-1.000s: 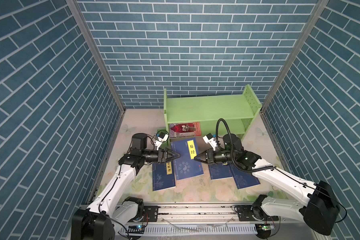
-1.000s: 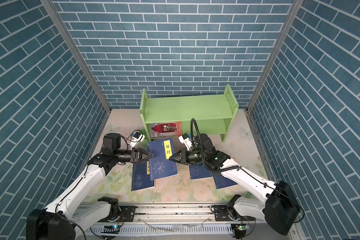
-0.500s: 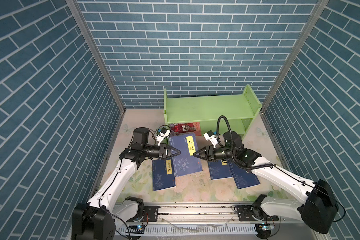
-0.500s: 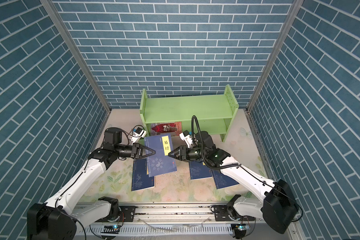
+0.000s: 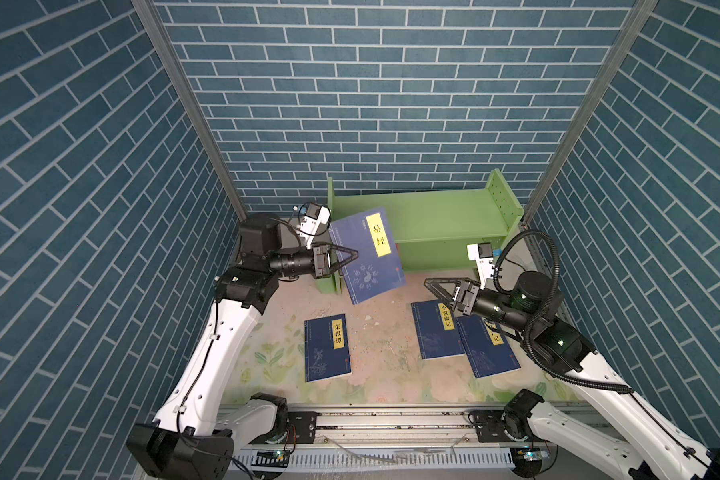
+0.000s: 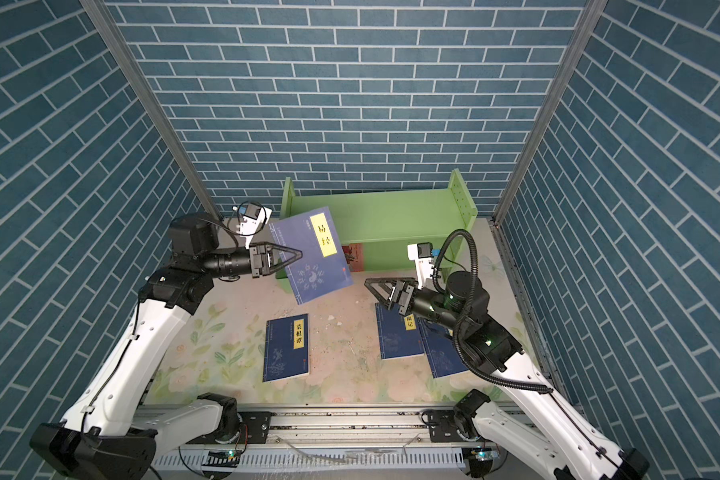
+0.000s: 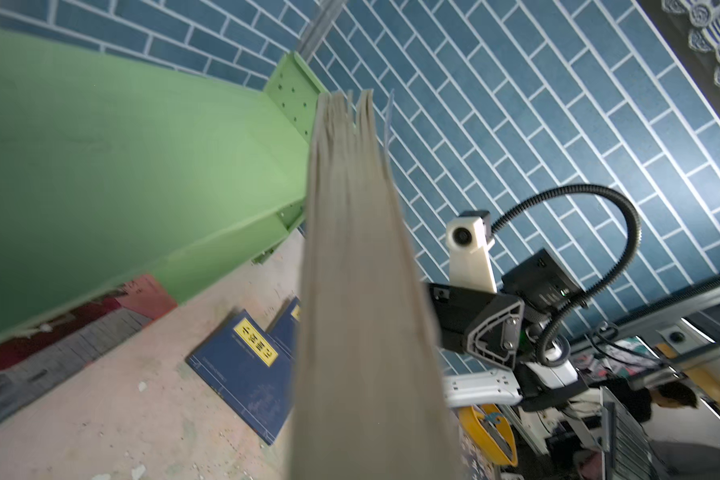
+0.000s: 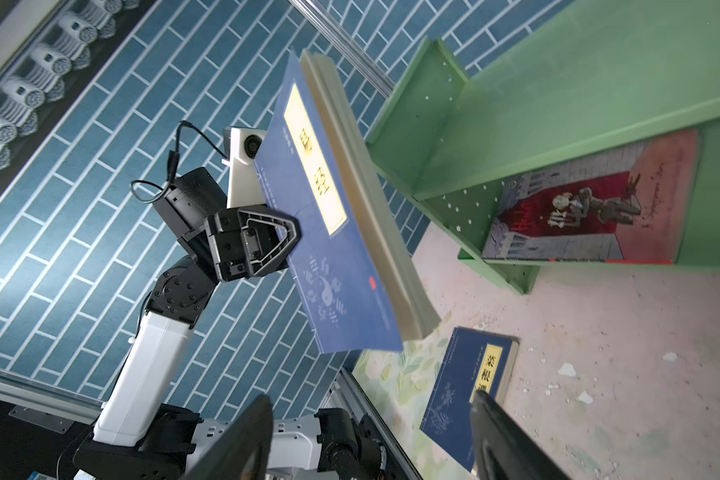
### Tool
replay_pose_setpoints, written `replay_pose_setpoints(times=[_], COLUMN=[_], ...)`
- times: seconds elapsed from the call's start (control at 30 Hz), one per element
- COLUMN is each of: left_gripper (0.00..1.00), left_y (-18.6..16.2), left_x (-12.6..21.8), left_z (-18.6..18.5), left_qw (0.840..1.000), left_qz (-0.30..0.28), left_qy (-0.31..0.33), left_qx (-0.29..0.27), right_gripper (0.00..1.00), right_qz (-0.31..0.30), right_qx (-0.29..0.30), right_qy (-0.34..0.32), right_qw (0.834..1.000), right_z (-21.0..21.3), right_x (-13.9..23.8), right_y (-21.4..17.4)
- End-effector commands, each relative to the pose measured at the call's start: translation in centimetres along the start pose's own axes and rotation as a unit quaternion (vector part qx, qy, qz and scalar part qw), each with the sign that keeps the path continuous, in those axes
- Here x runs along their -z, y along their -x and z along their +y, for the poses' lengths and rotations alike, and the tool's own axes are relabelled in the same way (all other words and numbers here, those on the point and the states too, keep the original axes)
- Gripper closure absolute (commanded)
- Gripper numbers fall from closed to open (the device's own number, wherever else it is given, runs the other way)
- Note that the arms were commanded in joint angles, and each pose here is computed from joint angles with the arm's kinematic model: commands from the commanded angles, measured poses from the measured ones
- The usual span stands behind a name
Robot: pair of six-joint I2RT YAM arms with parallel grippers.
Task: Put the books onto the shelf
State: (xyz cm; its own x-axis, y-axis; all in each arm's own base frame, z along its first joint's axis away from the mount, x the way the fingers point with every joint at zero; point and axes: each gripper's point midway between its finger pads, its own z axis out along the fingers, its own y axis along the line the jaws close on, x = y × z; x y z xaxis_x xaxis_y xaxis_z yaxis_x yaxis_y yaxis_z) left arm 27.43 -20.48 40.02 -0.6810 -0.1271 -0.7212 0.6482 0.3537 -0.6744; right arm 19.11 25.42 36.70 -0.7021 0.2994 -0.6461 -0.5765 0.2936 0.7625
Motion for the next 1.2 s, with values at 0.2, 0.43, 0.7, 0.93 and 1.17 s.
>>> replay_pose_setpoints(times=[0.2,0.43,0.7,0.93,1.17], left_gripper=[1.00,1.00,1.00,1.00,0.92], left_y=[6.4,6.9,5.8,5.3,4.0], left_x=[-0.5,-0.7,-0.9,-0.9,-1.1], left_z=[1.5,0.6,1.7,2.4,2.2], left_qw=[0.986,0.978,0.975,0.969,0.974], left_qz=[-0.135,-0.153,-0.154,-0.160,-0.139], left_qy=[0.001,-0.059,-0.056,-0.062,-0.065], left_qx=[0.097,0.131,0.153,0.178,0.166], right_gripper=[0.24,0.24,0.24,0.45,1.00], right_qz=[-0.041,-0.027,-0.041,-0.046,-0.030], right_qx=[-0.017,-0.022,-0.023,-0.022,-0.025], right_qy=[0.106,0.160,0.197,0.205,0.197], right_qw=[0.993,0.987,0.979,0.977,0.980], right_z=[1.8,3.0,3.5,3.5,2.4], right_x=[-4.2,-9.0,-11.7,-13.0,-13.8], right_y=[2.4,2.5,3.3,4.0,4.1])
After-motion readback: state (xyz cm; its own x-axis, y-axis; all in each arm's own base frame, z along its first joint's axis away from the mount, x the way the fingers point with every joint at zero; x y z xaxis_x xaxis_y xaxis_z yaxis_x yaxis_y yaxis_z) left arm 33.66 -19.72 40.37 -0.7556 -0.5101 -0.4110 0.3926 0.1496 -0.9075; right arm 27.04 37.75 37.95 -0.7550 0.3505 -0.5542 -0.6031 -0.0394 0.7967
